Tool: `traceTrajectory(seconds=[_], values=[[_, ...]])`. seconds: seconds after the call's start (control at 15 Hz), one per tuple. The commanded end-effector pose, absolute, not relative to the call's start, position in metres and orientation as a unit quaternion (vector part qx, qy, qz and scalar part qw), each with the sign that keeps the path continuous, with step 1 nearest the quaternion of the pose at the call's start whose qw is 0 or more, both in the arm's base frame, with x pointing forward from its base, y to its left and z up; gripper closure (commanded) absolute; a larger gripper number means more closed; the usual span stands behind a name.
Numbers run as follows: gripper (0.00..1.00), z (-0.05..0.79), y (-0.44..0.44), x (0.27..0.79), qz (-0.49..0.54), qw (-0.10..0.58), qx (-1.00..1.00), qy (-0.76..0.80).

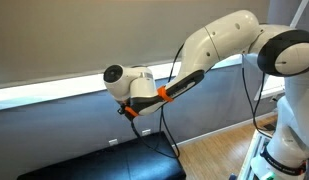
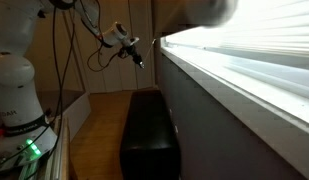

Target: Uncover the window blind

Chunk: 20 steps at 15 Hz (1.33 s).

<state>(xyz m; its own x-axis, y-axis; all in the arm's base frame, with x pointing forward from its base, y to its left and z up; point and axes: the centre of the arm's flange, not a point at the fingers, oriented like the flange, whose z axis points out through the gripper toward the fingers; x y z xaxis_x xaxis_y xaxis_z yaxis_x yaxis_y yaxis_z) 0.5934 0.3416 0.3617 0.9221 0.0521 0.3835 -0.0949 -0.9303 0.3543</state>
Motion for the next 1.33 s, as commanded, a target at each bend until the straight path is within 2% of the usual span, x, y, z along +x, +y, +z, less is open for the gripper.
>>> traceTrajectory(seconds=[0.0, 1.27], values=[[0.96, 0.381, 0.325, 0.575, 0.235, 0.205, 0.950, -0.031], [0.96, 0.511, 0.219, 0.558, 0.402, 0.337, 0.838, -0.153]])
